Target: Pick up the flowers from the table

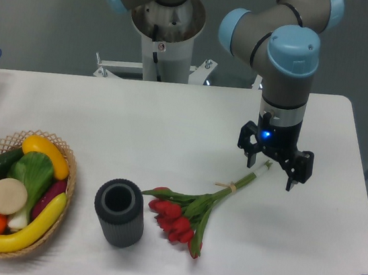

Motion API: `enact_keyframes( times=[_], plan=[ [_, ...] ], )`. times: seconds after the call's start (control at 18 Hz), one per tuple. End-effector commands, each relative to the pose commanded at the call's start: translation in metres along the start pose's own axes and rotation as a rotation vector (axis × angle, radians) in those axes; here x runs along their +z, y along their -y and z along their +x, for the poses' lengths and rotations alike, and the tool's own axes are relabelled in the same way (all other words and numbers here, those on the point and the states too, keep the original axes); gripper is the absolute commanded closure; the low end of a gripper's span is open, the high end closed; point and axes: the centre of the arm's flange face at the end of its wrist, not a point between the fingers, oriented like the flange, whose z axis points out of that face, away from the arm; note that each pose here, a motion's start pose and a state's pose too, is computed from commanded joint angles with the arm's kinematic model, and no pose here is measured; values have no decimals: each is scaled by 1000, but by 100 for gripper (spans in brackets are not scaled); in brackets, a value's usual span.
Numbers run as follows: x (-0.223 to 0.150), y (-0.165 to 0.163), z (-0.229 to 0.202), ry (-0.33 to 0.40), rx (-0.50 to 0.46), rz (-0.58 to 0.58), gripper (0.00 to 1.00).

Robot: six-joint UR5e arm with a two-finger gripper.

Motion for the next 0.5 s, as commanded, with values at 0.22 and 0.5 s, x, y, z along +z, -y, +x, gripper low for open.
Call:
enact_keyframes(
  times=[0.22,0.5],
  plan=[
    [0,-1,0,-6,-6,26,0],
    [9,-13,8,-33,-34,96,0]
  ],
)
